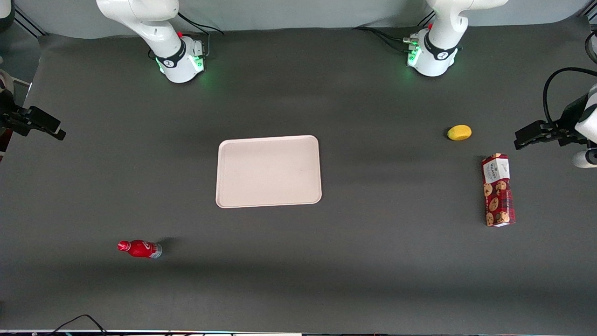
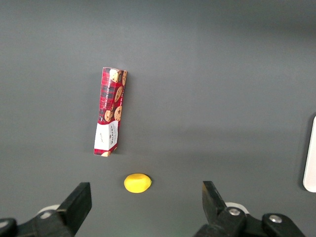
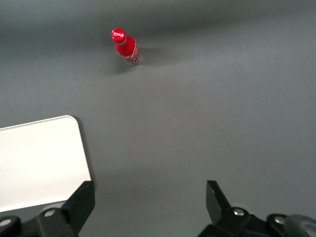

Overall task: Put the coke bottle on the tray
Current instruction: 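Move the right gripper out toward the red Coca-Cola bottle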

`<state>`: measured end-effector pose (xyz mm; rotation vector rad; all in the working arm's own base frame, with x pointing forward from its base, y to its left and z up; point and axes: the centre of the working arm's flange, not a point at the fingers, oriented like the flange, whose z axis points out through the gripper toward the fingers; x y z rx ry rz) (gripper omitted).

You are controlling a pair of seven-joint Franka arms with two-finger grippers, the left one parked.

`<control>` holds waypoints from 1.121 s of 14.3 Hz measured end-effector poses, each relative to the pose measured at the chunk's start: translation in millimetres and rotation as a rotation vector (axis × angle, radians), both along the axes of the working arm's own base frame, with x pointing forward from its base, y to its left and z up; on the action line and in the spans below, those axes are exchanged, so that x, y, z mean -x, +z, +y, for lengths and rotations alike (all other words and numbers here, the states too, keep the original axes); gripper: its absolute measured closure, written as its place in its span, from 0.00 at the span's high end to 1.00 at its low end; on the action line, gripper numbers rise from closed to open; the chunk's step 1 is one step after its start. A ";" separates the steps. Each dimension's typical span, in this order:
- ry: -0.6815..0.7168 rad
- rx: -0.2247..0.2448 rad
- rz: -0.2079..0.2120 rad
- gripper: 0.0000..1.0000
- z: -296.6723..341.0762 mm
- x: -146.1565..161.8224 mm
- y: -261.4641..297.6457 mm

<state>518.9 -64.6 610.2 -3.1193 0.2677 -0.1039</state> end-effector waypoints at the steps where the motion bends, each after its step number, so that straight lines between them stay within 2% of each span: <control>1: 0.000 0.000 0.000 1.00 0.0 0.0 -0.1; 10: 0.000 0.000 0.009 1.00 -0.2 -6.0 -8.3; 13: 0.000 0.006 0.008 1.00 -1.4 -30.9 -21.5; 16: 0.013 0.016 -0.011 1.00 2.9 -64.5 -44.1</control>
